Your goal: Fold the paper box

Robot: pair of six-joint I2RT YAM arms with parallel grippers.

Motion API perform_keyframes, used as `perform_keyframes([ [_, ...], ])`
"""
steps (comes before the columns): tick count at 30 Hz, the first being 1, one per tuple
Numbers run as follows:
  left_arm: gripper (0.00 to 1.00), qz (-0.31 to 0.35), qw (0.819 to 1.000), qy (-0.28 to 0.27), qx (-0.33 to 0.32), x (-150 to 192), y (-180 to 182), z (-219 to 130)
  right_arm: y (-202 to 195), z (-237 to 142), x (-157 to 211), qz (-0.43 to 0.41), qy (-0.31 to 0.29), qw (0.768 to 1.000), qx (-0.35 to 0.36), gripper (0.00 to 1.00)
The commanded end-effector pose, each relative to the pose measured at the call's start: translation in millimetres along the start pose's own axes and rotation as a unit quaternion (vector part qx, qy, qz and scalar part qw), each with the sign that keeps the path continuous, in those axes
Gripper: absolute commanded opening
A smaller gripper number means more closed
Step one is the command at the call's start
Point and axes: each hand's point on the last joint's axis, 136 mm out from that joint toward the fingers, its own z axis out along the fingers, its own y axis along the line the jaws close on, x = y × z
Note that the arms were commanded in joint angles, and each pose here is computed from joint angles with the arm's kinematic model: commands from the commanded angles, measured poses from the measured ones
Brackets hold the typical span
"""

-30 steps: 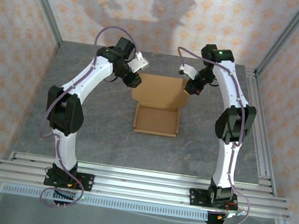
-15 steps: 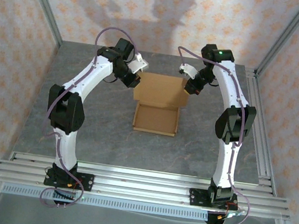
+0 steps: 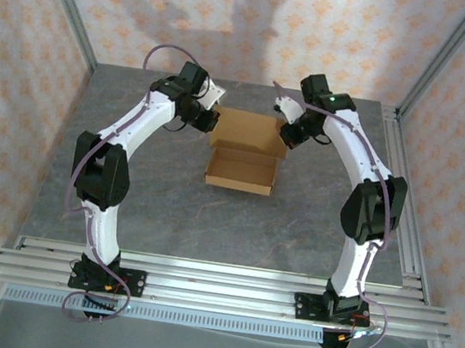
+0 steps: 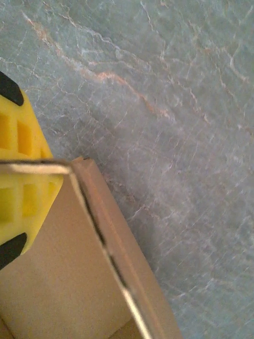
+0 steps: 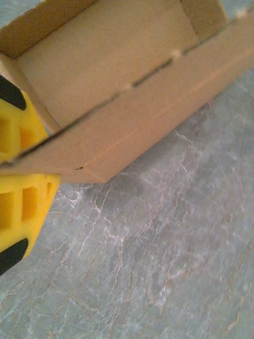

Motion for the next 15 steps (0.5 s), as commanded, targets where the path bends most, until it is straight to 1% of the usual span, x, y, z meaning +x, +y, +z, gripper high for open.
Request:
perform_keyframes([
  [1,0.00,-0.021,0.997,-0.071,-0.026,-29,-7,-22,-8,-19,-39,0.086,-0.098,0.989,0.068,0.00],
  [4,0.00,-0.023,0.995,-0.087,-0.038,-35,-9,-24,-7,-23,-43,0.123,-0.116,0.981,0.097,0.00],
  [8,0.00,-0.032,0.993,-0.097,-0.055,-40,-12,-28,-18,-33,-46,0.199,-0.155,0.960,0.125,0.00],
  [12,0.00,-0.049,0.992,-0.099,-0.066,-39,-10,-23,-29,-35,-48,0.261,-0.212,0.931,0.145,0.00],
  [15,0.00,-0.072,0.990,-0.101,-0.066,-39,-9,-17,-35,-35,-46,0.309,-0.238,0.908,0.151,0.00],
])
